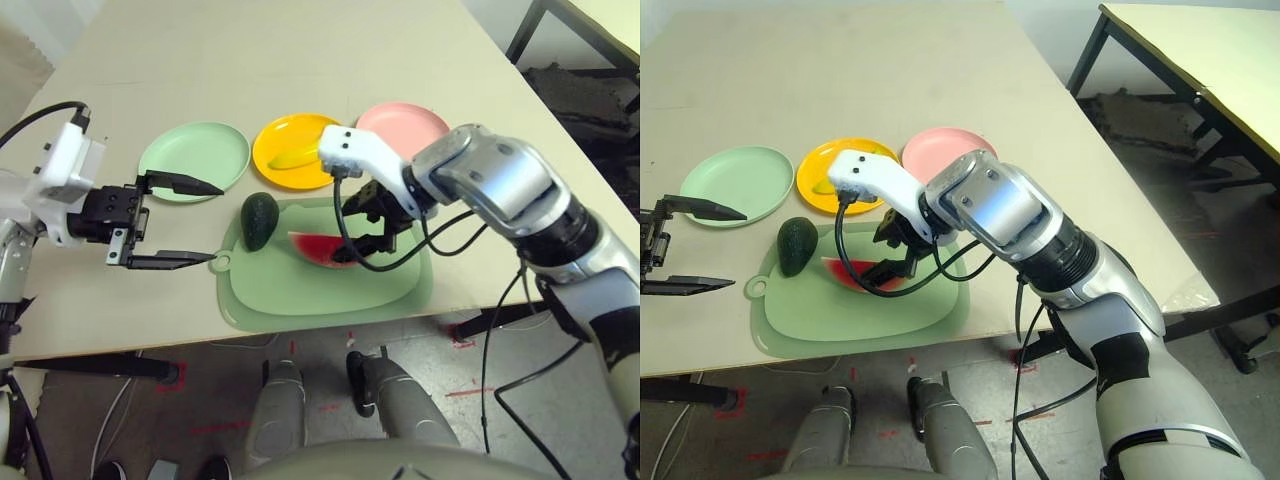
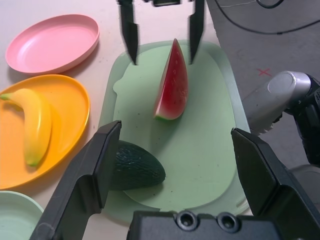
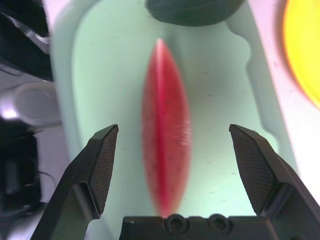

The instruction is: Place the fruits into color-matched plates.

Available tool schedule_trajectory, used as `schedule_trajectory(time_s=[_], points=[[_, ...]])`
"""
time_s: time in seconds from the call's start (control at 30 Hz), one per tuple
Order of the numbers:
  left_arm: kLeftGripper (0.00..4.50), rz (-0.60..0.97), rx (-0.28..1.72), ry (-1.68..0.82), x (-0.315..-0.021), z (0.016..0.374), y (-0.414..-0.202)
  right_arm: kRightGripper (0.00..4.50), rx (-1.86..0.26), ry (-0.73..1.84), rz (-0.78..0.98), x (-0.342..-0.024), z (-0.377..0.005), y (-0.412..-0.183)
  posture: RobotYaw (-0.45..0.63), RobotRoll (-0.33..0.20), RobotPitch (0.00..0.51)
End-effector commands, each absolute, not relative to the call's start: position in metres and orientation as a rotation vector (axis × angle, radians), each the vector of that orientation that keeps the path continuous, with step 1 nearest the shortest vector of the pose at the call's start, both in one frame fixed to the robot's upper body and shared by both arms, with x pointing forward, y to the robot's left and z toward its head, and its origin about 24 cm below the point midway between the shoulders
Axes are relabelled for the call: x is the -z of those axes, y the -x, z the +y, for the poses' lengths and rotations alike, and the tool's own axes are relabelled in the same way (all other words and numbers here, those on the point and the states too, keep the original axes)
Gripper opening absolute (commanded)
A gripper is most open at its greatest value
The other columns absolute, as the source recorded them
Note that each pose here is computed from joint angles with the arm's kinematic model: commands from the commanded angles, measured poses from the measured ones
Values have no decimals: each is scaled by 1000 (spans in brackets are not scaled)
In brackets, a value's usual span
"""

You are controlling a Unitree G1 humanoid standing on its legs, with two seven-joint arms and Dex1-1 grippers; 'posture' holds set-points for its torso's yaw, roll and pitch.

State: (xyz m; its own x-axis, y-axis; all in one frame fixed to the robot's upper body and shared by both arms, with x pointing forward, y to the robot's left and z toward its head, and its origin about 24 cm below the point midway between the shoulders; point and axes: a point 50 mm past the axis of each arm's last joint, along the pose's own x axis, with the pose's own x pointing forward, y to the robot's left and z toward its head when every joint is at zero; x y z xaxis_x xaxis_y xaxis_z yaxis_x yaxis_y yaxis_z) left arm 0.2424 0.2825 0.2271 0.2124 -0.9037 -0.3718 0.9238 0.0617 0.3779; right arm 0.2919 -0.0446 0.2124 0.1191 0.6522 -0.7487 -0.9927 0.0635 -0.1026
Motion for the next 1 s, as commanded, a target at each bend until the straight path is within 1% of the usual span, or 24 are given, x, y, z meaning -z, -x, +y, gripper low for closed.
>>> schedule_trajectory(time_s=[0.03,0.2,0.5,0.67,0.83,1.0], points=[[4500,56,1381,-628,-228,285,-239,4473,-1391,731,617,-206,-41,-291,69,0,216],[4500,53,1364,-624,-227,288,-239,4473,-1440,637,694,-200,-35,-281,69,0,216],[4500,51,1357,-619,-224,290,-239,4473,-1430,610,719,-181,-20,-275,89,0,221],[4500,43,1364,-611,-222,289,-237,4473,-1402,647,684,-166,-14,-277,103,0,218],[4500,41,1363,-612,-222,289,-236,4473,-1376,698,668,-160,-19,-282,101,0,214],[4500,32,1372,-608,-221,286,-236,4473,-1363,819,609,-151,-27,-287,102,0,214]])
